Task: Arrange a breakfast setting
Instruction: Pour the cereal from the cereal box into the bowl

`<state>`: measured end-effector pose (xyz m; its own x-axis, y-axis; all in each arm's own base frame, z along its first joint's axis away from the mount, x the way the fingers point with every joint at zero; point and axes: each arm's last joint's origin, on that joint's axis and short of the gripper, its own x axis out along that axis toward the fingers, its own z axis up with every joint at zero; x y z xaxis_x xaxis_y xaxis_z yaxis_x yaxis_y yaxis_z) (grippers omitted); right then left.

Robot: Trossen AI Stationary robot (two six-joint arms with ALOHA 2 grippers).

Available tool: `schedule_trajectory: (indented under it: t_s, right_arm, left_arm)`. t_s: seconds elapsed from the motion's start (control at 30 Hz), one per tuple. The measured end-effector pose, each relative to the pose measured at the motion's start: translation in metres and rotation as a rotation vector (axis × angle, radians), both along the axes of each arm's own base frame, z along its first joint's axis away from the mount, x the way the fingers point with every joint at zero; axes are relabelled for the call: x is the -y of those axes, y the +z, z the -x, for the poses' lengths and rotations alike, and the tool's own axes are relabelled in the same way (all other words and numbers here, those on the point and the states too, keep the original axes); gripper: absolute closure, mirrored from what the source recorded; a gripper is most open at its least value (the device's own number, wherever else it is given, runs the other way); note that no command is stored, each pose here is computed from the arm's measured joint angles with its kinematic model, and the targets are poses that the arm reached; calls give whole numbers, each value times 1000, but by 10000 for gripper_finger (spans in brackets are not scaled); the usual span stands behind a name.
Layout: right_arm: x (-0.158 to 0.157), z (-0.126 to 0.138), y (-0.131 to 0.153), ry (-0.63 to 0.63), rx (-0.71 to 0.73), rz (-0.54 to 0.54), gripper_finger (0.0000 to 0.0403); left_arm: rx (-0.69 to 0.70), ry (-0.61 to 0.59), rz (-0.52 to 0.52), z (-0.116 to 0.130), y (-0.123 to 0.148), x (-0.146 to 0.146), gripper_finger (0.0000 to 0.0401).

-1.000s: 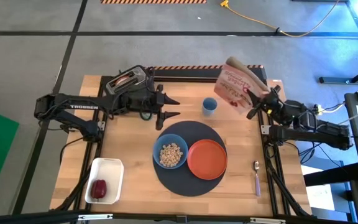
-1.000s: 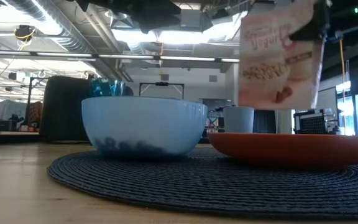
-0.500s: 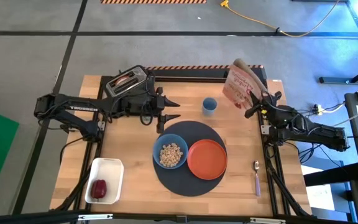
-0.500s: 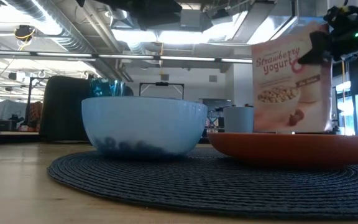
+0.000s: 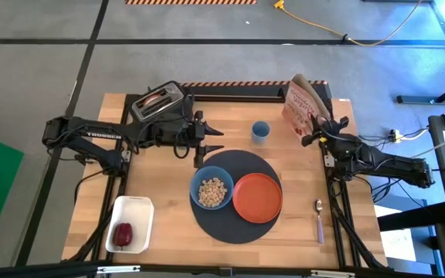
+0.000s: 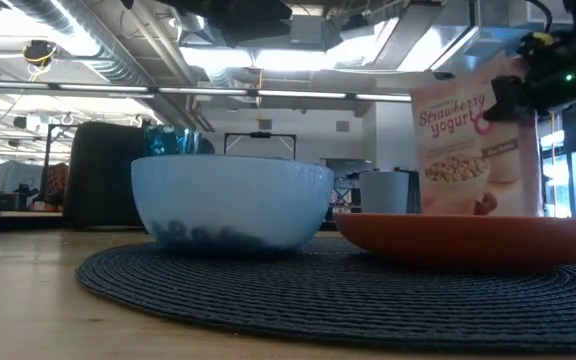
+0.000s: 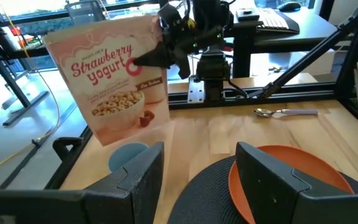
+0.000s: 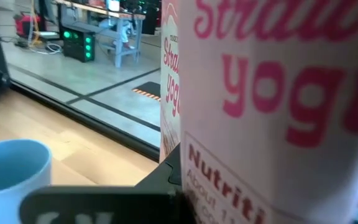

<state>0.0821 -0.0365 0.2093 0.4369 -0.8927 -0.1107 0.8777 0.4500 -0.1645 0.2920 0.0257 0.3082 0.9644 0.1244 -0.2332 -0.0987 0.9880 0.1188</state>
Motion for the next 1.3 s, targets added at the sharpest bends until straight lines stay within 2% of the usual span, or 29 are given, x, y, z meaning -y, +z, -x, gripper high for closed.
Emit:
schedule_trajectory:
  t_s: [0.3,0.63,0.77,1.07,1.2,1.3]
  right_arm:
    - [7,3,0,-99,27,-1,370]
    - [11,4,-3,-91,55,-47,364]
    - [10,4,-3,-65,69,-60,323]
    - [11,5,-2,-121,98,-49,182]
    - [11,5,2,-126,106,-38,157]
    - [10,8,18,-101,130,-17,154]
  left_arm:
    - [1,1,2,0,0,0,206]
    - [-22,1,4,1,-2,0,206]
    - [-37,2,5,1,-3,0,206]
    - [-82,84,-13,2,-8,-2,206]
    - [-82,95,-16,2,-8,-3,206]
    - [-84,94,-20,2,-8,-3,206]
